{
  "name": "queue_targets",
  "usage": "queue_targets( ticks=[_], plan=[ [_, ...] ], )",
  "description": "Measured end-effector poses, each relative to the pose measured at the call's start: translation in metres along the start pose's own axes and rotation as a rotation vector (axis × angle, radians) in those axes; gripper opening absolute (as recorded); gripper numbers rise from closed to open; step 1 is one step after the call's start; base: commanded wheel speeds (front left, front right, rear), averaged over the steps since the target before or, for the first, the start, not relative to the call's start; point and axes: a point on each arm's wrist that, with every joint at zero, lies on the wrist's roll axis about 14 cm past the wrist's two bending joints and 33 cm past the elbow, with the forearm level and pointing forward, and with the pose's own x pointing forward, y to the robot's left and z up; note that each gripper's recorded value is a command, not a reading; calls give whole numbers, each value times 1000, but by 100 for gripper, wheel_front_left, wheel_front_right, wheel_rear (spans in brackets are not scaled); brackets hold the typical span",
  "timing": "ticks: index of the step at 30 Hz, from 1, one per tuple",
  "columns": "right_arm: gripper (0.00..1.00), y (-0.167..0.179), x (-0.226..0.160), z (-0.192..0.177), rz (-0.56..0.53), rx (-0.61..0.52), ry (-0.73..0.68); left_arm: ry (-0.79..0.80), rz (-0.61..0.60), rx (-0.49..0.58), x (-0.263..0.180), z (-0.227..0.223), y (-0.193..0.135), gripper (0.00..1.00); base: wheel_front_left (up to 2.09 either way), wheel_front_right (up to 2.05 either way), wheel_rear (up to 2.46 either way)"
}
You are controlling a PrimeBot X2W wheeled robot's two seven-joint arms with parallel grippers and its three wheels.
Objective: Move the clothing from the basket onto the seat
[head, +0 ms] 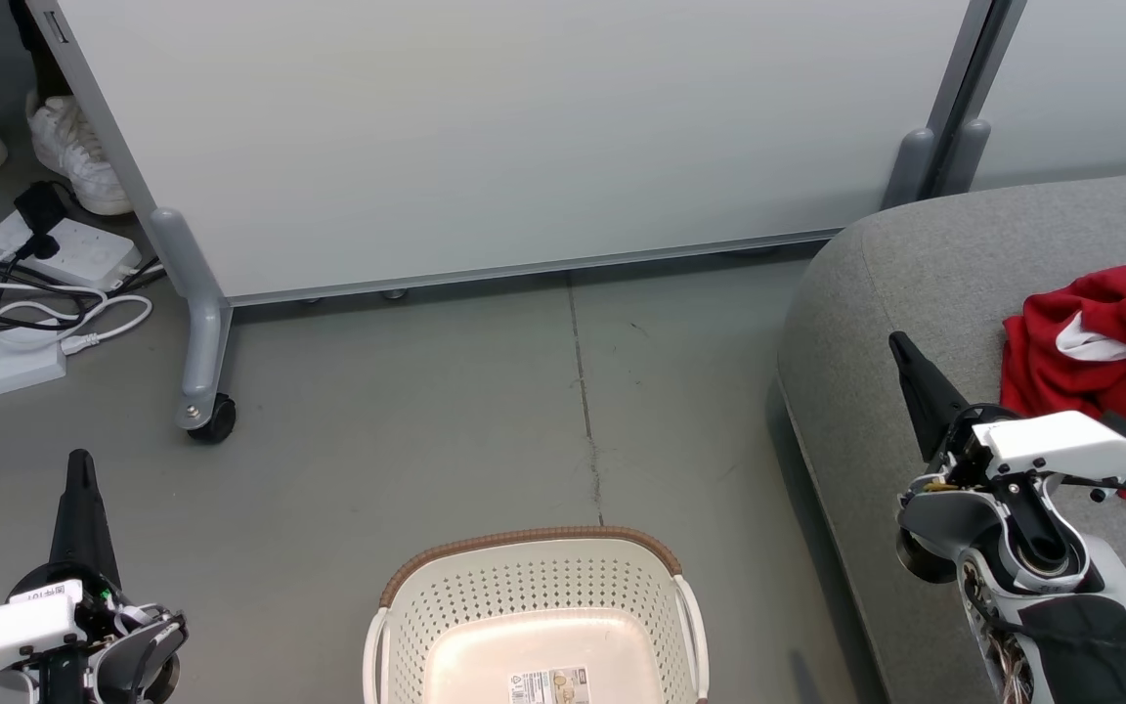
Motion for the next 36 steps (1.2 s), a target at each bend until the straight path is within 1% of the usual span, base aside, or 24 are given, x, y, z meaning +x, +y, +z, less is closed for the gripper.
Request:
queue_targets(
  ticks=[36],
  plan=[
    [0, 0, 0, 0, 0, 0, 1, 0, 0, 0, 0, 0, 0, 0, 0, 0, 0]
  ],
)
